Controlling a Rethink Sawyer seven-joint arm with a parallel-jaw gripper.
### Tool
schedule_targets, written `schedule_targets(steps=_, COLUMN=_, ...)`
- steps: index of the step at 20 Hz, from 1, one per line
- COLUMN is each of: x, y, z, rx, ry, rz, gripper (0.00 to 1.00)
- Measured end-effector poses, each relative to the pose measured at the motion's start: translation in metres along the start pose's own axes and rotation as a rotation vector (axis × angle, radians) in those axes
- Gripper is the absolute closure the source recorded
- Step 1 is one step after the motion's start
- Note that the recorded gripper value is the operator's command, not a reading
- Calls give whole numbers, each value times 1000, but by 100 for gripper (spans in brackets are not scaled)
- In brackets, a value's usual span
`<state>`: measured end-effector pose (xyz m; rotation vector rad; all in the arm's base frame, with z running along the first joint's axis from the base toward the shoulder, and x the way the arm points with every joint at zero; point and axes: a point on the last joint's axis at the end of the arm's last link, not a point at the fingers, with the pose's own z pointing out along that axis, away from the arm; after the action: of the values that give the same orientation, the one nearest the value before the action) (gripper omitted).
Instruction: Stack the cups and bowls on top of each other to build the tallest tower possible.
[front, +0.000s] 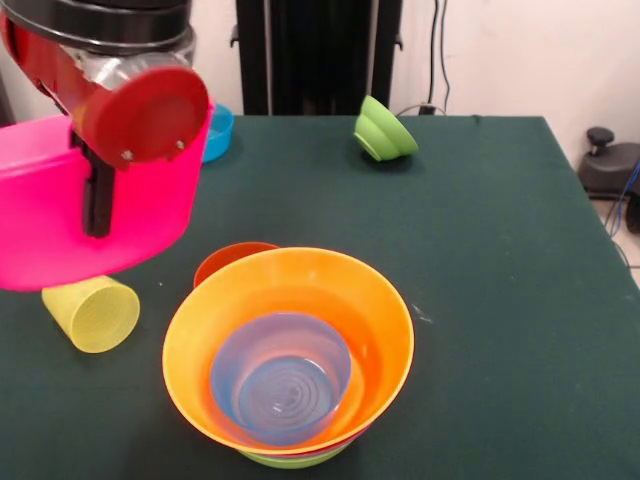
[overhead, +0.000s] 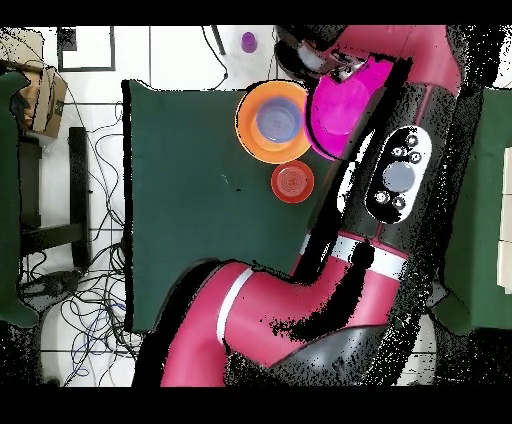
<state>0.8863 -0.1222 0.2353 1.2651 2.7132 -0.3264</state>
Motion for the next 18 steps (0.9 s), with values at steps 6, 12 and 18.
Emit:
schedule_targets(steps=6, x=14, y=30, z=14, rx=-22, ry=14, rz=-15, gripper=100)
schedule_targets(steps=12, x=31, y=48, z=37, rx=-15, ry=52, rz=8, gripper=100)
schedule_targets(steps=18, x=41, y=54, z=52, rx=10, ry=70, rz=26, gripper=100)
